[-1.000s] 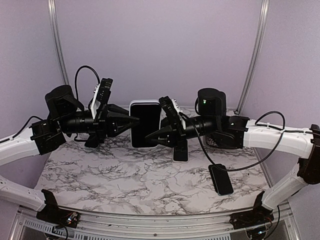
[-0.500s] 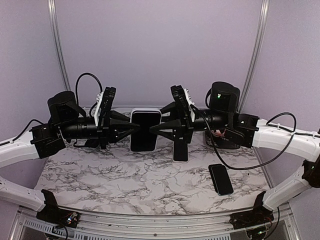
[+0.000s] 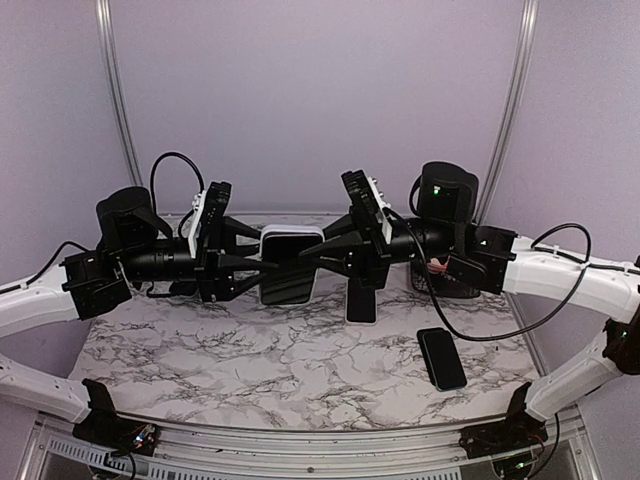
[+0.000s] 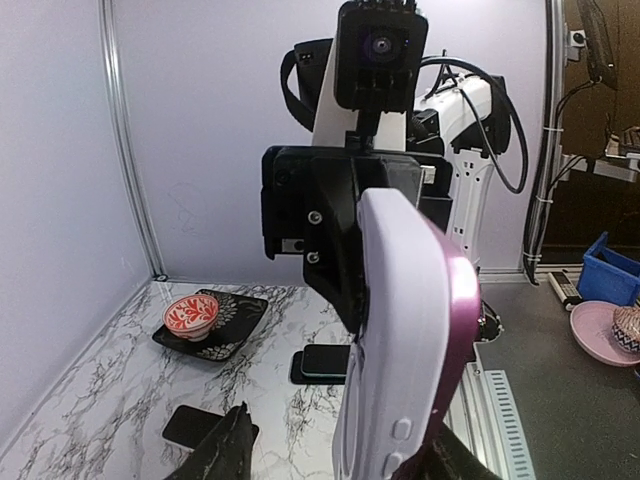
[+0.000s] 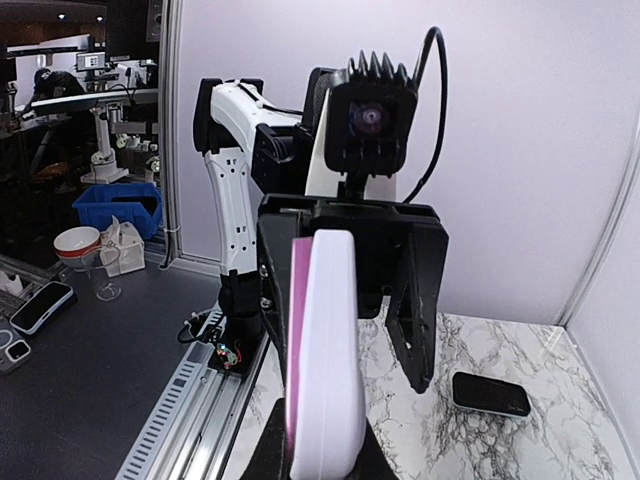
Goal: Put the phone into the phone case
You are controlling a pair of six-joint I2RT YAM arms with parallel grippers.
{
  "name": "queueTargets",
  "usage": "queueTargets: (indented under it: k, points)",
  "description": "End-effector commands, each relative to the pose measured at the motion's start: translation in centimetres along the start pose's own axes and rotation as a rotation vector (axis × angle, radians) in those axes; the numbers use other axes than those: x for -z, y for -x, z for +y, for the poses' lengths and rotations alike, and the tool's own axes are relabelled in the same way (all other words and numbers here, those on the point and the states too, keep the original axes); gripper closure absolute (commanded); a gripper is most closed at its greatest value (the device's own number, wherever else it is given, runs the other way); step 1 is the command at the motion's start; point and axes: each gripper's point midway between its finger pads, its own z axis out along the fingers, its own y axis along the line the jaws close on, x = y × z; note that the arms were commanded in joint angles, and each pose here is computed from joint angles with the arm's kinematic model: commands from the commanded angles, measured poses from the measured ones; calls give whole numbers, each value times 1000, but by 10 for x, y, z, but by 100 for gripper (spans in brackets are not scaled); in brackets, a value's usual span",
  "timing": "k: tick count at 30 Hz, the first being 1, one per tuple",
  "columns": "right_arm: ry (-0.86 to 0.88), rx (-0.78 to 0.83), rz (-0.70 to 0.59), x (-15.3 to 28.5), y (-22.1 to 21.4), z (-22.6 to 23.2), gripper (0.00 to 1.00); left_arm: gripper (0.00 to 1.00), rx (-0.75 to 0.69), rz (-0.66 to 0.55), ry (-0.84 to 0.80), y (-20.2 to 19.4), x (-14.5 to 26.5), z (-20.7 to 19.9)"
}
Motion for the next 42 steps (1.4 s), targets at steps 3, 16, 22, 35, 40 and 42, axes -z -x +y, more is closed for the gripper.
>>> queueTargets:
  k: [3,16,22,35,40,42]
  points:
    - [49,162,-159,15,62,22,100,47,-13,28,44,-15,-2,7]
    - [12,197,-189,25,77,23,100,44,-108,111,84,-40,3,5]
    - [33,194,-191,23,78,25,100,100,-94,157,82,-51,-5,8]
    - [55,177,-185,14,68,20,100,57,9,37,3,-7,-24,-4]
    - [33,163,-161,12,59,15,100,95,-3,-25,-5,5,-21,-13]
    - [14,163,-150,14,55,13,100,100,-11,-24,2,3,-18,-13]
